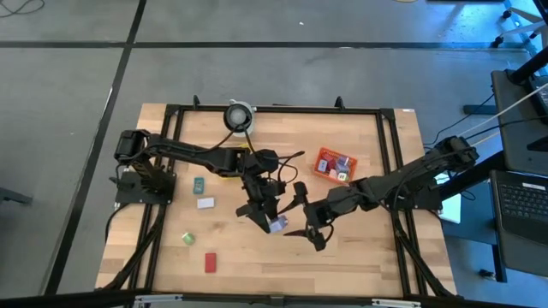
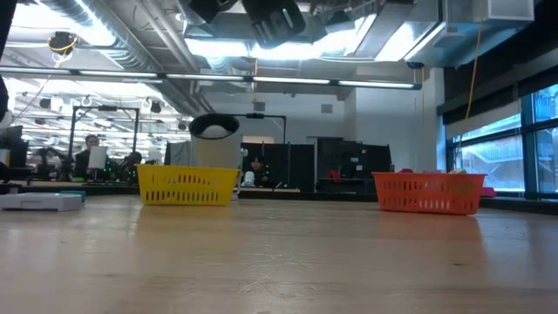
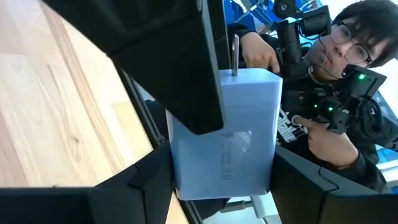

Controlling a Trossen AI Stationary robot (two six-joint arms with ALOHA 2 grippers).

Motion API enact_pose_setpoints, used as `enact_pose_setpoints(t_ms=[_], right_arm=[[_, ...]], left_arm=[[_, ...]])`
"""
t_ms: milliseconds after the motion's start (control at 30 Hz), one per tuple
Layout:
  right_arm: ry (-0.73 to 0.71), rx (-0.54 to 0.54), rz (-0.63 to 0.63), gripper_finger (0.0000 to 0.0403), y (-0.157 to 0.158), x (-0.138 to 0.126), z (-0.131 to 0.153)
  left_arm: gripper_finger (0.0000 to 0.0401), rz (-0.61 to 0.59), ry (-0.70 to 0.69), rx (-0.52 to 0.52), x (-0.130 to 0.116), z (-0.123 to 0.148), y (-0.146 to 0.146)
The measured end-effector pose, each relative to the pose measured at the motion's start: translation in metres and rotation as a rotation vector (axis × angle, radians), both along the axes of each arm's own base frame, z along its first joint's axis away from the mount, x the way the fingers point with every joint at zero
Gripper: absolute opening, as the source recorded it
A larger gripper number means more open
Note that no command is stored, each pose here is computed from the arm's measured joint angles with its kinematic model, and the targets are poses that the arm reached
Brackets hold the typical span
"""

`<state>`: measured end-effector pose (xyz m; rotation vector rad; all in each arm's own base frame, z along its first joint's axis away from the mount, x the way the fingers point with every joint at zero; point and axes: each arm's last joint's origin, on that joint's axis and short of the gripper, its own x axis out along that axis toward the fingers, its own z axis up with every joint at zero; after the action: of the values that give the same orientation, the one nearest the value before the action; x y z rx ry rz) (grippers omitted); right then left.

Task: Pick & Place Office items
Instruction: Put the light blue charger adapter into the orange bin

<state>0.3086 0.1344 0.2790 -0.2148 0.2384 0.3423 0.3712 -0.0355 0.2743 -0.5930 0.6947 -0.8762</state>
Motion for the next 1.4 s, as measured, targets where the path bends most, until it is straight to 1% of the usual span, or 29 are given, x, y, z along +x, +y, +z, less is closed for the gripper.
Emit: enact_pose_setpoints(t_ms=[200,333,467,600,667,733,900,1067,1167,1233,1400], right_arm=[[-0.008,0.010,-0.019,0.0278,-0.006,0.004,0.004],[-0.013,0.013,-0.018,0.0261,-0.006,0.004,0.005],[-0.014,0.010,-0.016,0.0219,-0.006,0.004,0.005],[-0.015,0.008,-0.006,0.0157,-0.005,0.004,0.005],[-0.025,-0.002,0.019,0.0129,-0.005,0.004,0.005],[-0.029,0.000,0.046,0.0125,-0.005,0.004,0.006],[-0.042,-0.013,0.068,0.0125,-0.004,0.005,0.006],[-0.036,-0.015,0.086,0.0124,-0.004,0.005,0.005],[-0.009,-0.043,0.079,0.0124,-0.005,0.004,0.002],[0.000,-0.043,0.070,0.0124,-0.008,0.003,0.003],[-0.006,-0.028,0.048,0.0124,-0.016,-0.003,0.012]], left_arm=[[0.0214,0.002,-0.016,-0.005,0.001,0.002,0.000],[0.0214,-0.002,-0.016,-0.009,0.001,0.002,0.000],[0.0214,-0.008,-0.016,-0.013,0.001,0.002,0.000],[0.0214,-0.016,-0.021,-0.018,0.001,0.003,0.000],[0.0214,-0.027,-0.025,-0.028,0.001,0.003,-0.001],[0.0214,-0.029,-0.025,-0.040,0.002,0.005,-0.001],[0.0216,-0.030,-0.015,-0.056,0.002,0.005,-0.001],[0.0240,-0.018,-0.020,-0.053,0.002,0.006,0.002],[0.0256,0.013,-0.029,-0.052,0.003,0.007,0.013],[0.0262,0.036,-0.034,-0.051,0.003,0.008,0.021],[0.0266,0.083,-0.048,-0.049,0.000,0.014,0.041]])
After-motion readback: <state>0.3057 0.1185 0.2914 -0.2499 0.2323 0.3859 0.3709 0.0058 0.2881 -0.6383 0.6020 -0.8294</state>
